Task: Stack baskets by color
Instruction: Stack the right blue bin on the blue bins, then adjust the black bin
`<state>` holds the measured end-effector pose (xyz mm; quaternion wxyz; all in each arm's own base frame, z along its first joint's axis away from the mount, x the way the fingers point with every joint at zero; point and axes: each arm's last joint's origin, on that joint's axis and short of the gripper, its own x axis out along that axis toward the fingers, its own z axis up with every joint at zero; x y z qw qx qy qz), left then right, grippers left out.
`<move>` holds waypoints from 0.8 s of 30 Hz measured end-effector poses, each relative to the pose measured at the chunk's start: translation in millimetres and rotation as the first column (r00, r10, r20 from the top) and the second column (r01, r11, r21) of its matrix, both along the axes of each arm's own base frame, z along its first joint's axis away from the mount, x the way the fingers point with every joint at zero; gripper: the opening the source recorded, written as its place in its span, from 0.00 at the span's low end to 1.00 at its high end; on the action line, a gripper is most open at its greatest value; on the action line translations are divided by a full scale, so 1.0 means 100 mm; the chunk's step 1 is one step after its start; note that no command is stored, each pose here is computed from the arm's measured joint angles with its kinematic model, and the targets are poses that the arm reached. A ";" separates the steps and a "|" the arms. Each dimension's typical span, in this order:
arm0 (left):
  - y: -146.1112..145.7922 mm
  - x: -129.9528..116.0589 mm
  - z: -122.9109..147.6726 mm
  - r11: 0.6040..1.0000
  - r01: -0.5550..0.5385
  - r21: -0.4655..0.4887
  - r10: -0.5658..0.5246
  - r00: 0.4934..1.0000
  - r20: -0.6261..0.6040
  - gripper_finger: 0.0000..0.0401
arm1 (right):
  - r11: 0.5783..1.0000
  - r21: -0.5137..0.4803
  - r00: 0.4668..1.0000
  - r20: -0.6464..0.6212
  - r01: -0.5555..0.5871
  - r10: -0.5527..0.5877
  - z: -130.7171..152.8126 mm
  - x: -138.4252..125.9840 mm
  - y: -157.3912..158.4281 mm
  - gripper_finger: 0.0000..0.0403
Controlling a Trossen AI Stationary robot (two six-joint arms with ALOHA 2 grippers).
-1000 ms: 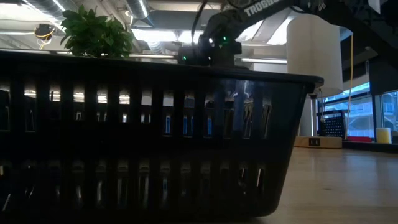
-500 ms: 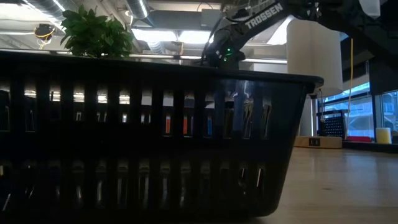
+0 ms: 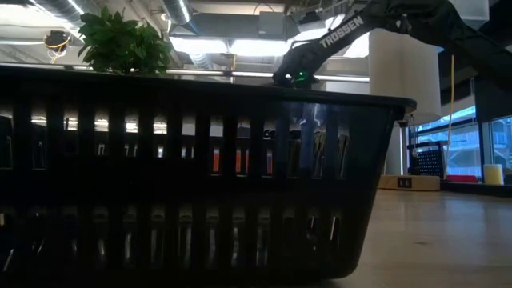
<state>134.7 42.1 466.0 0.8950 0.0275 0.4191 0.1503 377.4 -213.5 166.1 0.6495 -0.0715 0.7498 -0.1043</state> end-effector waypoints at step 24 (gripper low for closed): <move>0.00 -0.05 -0.03 0.979 -0.171 -0.109 0.171 0.985 -0.011 0.19 | 0.972 0.039 0.798 0.579 -0.232 0.167 1.78 0.01 0.64 0.00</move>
